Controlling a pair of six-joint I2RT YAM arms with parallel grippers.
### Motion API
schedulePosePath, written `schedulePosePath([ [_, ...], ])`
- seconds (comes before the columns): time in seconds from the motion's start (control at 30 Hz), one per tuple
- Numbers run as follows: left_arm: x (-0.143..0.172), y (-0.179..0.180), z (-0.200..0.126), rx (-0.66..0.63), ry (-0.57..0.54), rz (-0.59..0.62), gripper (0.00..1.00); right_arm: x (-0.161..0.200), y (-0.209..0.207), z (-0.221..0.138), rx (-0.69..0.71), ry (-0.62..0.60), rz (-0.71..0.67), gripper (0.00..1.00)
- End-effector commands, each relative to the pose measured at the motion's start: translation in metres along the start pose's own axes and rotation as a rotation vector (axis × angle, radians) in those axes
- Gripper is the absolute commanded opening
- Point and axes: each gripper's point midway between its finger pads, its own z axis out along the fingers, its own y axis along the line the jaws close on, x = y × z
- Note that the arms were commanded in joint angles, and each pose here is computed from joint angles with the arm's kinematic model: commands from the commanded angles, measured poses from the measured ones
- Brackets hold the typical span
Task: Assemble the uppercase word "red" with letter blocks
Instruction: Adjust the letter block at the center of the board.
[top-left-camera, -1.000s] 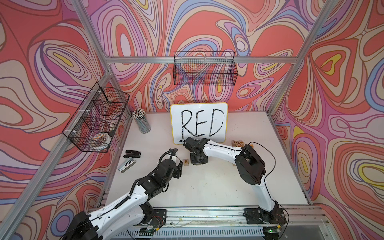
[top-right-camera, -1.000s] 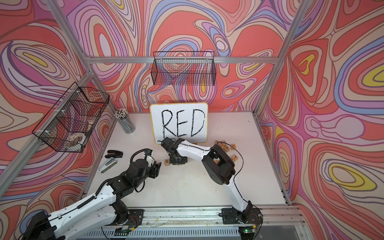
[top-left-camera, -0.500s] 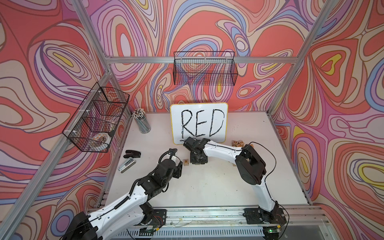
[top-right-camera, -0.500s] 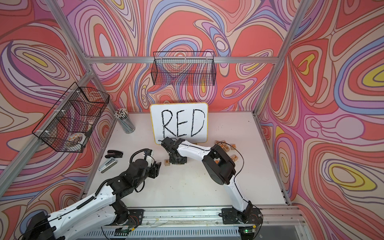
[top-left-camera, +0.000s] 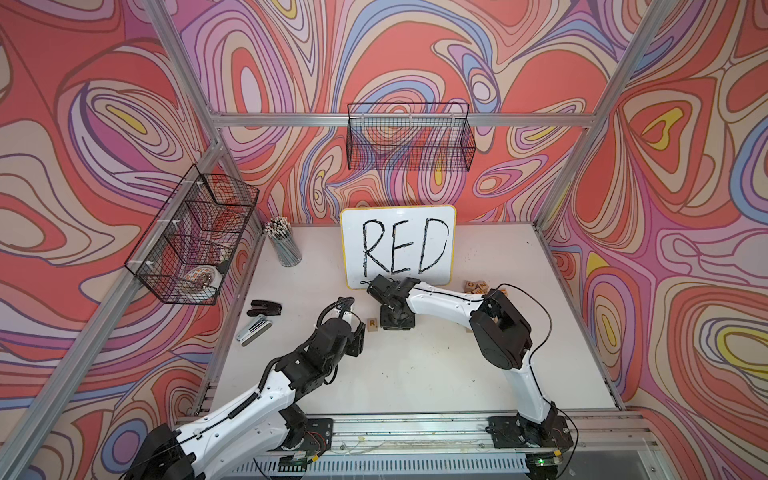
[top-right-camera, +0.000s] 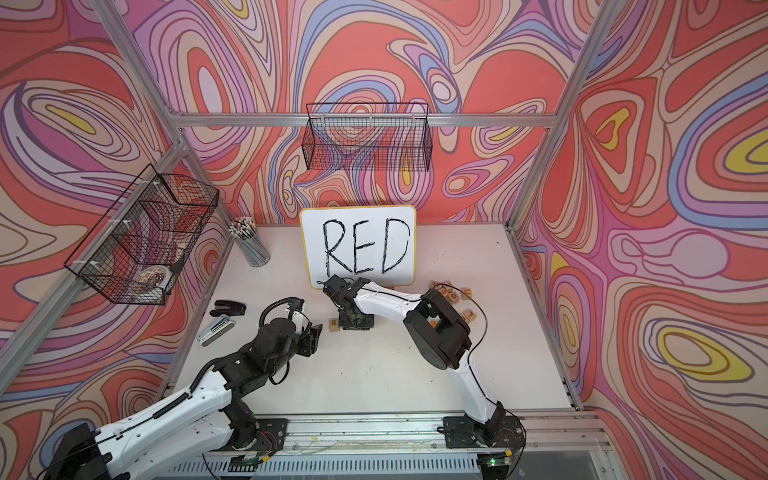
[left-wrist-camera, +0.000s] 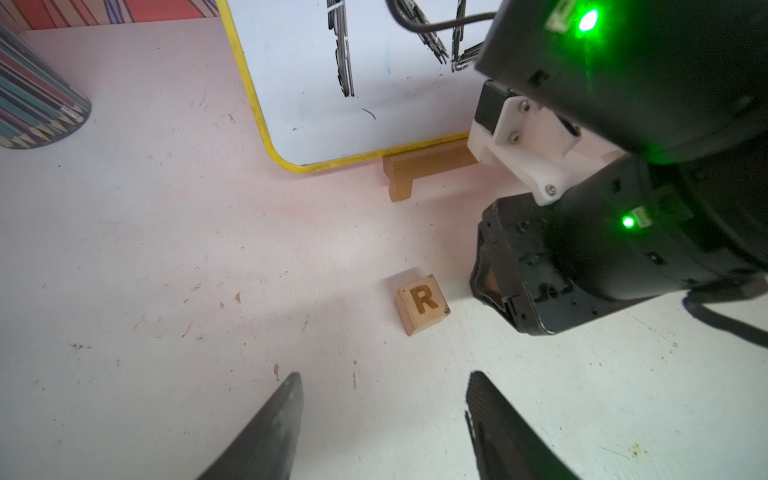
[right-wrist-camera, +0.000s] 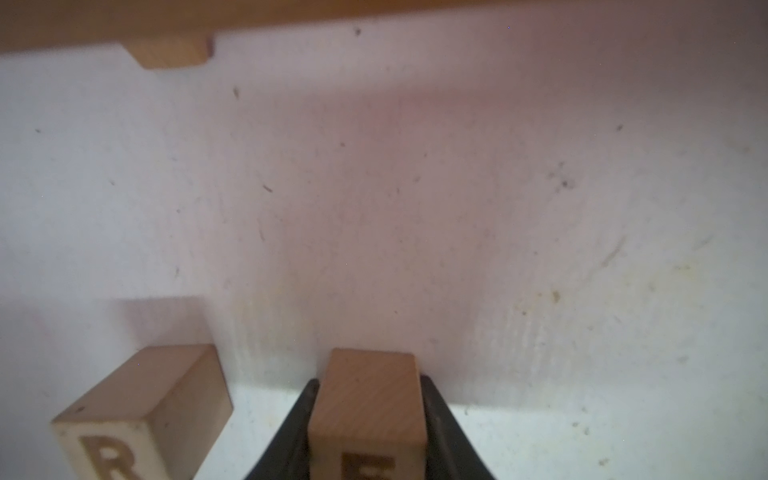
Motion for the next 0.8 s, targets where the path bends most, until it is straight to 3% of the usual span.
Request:
schedulePosePath([
  [0.0,-0.004,0.005,-0.002,-0.021,-0.01,0.001,0.65,0.006,-0.006,0.007,0.025,0.021,0.007,0.41],
  [0.77,-0.005,0.005,-0.002,-0.021,-0.016,0.002,0.65,-0.017,0.005,-0.046,-0.028,-0.065,-0.022,0.45],
])
